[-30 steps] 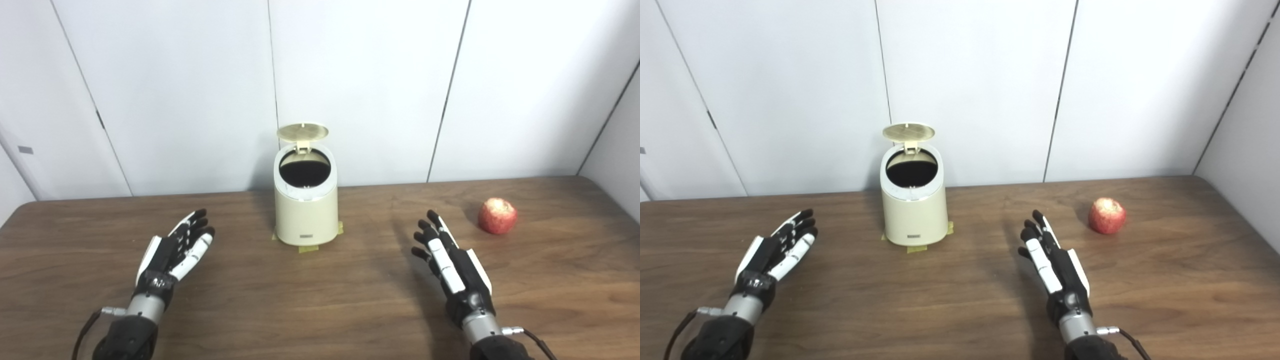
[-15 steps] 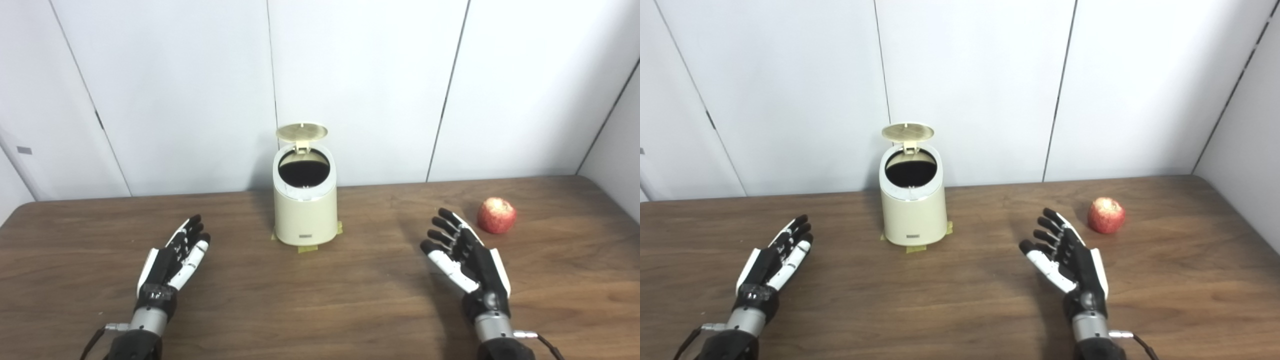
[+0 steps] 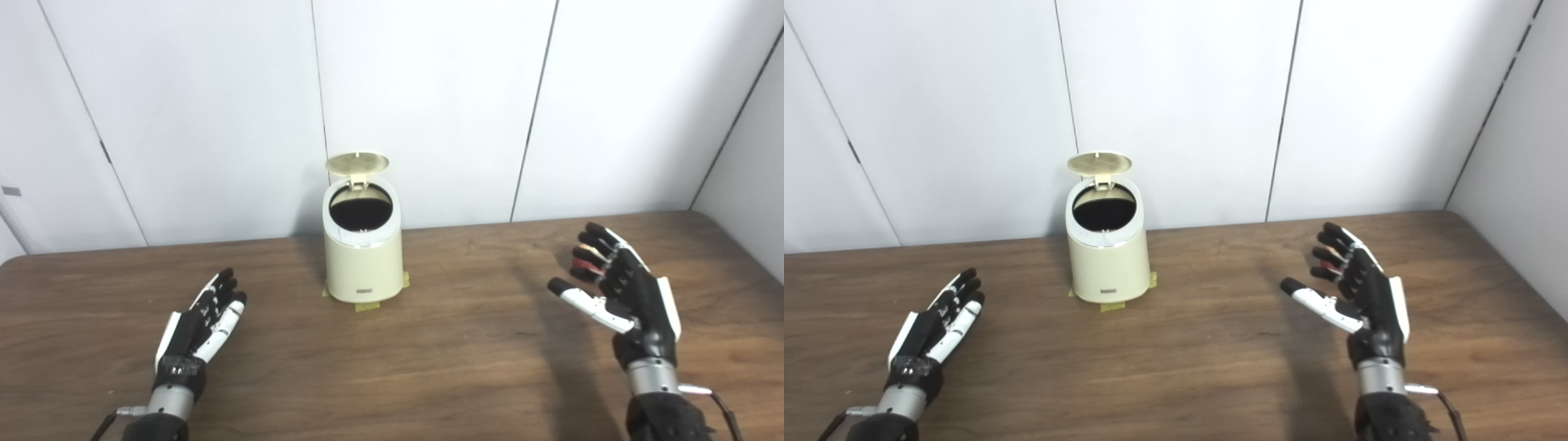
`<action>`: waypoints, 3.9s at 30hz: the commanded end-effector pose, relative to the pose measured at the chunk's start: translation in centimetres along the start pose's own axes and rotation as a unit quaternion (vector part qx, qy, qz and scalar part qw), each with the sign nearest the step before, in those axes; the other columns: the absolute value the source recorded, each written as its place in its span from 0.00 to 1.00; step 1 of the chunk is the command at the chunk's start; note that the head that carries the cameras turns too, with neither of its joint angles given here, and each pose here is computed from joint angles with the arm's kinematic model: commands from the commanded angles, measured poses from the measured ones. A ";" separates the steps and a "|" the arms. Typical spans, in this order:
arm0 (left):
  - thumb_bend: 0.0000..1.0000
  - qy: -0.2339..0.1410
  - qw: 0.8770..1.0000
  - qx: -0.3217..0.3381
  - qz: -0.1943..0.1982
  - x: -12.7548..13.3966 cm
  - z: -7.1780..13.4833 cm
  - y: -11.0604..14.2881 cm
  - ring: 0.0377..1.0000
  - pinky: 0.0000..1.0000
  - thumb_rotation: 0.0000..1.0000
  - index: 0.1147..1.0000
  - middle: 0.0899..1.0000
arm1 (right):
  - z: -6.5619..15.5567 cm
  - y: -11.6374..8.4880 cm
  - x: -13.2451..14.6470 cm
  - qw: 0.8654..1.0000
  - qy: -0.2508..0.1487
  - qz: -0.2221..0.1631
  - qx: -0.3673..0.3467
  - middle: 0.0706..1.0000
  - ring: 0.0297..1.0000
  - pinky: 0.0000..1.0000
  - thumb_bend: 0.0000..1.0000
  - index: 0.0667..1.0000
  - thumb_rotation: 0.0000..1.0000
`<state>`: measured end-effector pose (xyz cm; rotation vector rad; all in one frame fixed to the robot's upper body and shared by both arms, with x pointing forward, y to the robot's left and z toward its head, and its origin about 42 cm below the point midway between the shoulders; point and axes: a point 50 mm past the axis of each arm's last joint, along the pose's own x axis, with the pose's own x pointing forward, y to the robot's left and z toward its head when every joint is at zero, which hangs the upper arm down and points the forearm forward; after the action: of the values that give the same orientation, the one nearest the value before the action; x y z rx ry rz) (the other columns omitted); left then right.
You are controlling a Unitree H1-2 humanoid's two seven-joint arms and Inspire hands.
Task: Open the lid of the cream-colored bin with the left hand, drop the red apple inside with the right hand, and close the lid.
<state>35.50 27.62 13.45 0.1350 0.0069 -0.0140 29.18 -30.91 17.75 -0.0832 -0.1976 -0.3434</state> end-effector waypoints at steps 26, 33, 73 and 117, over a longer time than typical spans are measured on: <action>0.33 -0.017 1.000 -0.021 0.009 0.5 1.7 2.4 0.97 0.98 0.36 0.96 0.94 | 3.1 -4.2 7.5 0.939 -0.077 -0.031 -0.335 0.84 0.84 0.75 0.83 0.81 0.20; 0.30 -0.015 0.999 -0.031 -0.002 0.5 1.6 2.2 0.95 0.96 0.32 0.96 0.94 | 2.1 -4.3 10.8 0.903 -0.028 -0.006 -0.429 0.85 0.84 0.75 0.87 0.83 0.22; 0.35 -0.017 1.000 -0.019 0.003 0.7 3.1 1.9 0.95 0.98 0.34 0.97 0.94 | 2.4 -4.9 19.5 0.828 0.083 0.038 -0.553 0.80 0.75 0.63 0.97 0.77 0.20; 0.35 -0.024 1.000 -0.002 0.015 0.8 3.4 2.1 0.95 1.00 0.37 0.96 0.92 | -0.4 -2.7 18.1 0.865 0.029 0.029 -0.499 0.50 0.48 0.48 0.60 0.50 0.00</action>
<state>35.33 29.02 15.00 0.1010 0.0417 0.0080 44.01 -38.74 18.18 -1.1106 0.1701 -0.2902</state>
